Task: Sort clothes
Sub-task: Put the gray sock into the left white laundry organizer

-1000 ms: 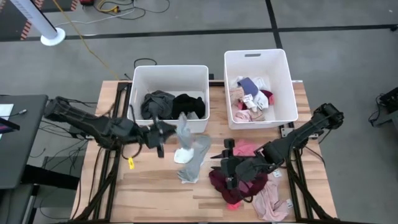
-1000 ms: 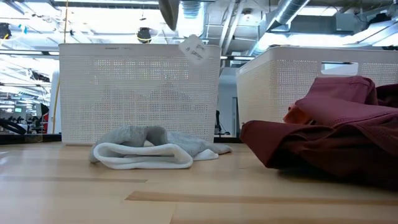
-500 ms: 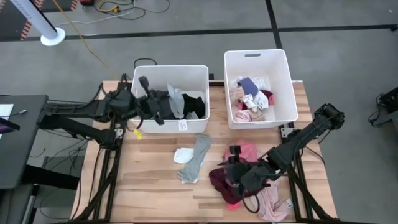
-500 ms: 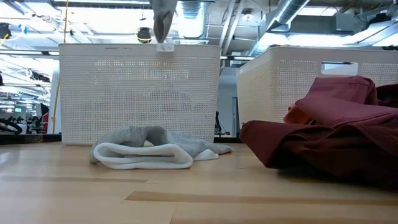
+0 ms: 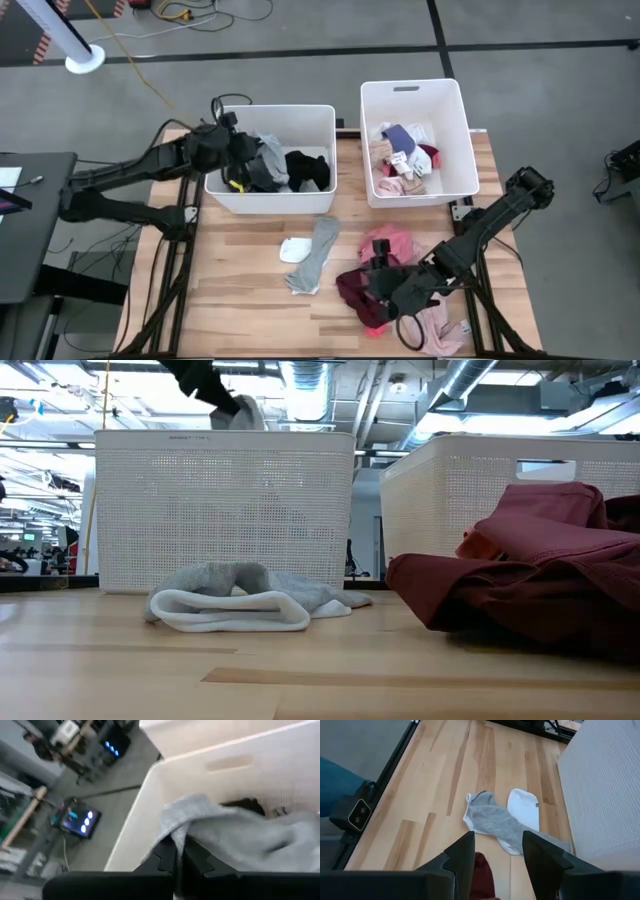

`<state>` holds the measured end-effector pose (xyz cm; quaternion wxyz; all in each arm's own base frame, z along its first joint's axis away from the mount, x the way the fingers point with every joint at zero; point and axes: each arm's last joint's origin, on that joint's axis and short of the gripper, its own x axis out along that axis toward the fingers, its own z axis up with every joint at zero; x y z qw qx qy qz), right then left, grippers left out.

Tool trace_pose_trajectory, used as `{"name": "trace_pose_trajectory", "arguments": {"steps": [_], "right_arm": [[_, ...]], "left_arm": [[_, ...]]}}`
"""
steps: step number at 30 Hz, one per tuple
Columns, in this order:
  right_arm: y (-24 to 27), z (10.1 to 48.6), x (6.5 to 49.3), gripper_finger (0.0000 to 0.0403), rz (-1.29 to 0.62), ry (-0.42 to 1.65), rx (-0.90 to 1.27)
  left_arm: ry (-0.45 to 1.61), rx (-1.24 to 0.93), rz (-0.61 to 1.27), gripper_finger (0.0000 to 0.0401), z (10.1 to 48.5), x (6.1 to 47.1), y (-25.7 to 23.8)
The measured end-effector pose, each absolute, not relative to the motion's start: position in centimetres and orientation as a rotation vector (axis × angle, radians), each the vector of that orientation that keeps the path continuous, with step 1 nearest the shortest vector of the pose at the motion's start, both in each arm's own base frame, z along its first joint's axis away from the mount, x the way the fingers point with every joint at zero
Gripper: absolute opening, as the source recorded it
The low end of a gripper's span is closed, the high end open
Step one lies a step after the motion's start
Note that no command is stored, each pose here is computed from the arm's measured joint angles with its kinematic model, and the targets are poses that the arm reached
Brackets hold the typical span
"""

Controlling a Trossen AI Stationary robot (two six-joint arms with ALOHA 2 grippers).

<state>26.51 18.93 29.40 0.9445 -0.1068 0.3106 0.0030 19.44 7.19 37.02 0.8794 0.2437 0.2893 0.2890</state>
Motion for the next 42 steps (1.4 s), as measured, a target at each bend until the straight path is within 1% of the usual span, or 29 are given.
{"name": "trace_pose_trajectory", "arguments": {"steps": [5,14,19,26,31,35,42], "right_arm": [[18.9,29.4,26.5,0.0178,-0.001,0.636,-0.202],[19.0,29.3,26.4,0.0178,-0.004,0.642,-0.186],[19.0,29.3,26.4,0.0178,-0.007,0.642,-0.176],[19.0,29.3,26.4,0.0178,-0.007,0.642,-0.176],[19.0,29.3,26.4,0.0178,-0.007,0.643,-0.177],[19.0,29.3,26.4,0.0178,-0.007,0.643,-0.177],[18.5,29.0,26.8,0.0178,-0.024,0.634,-0.165]], "left_arm": [[0.699,0.447,0.602,0.0009,35.8,19.6,8.0],[0.892,0.394,0.567,0.0014,32.8,21.5,8.9],[0.923,0.359,0.506,0.0043,32.1,21.8,8.9],[0.883,0.312,0.5,0.0109,32.7,21.2,8.6],[0.835,0.294,0.519,0.0141,33.5,20.4,8.3],[0.762,0.28,0.512,0.0148,34.5,19.6,7.8],[0.578,0.26,0.355,0.0148,36.5,18.2,6.0]]}}
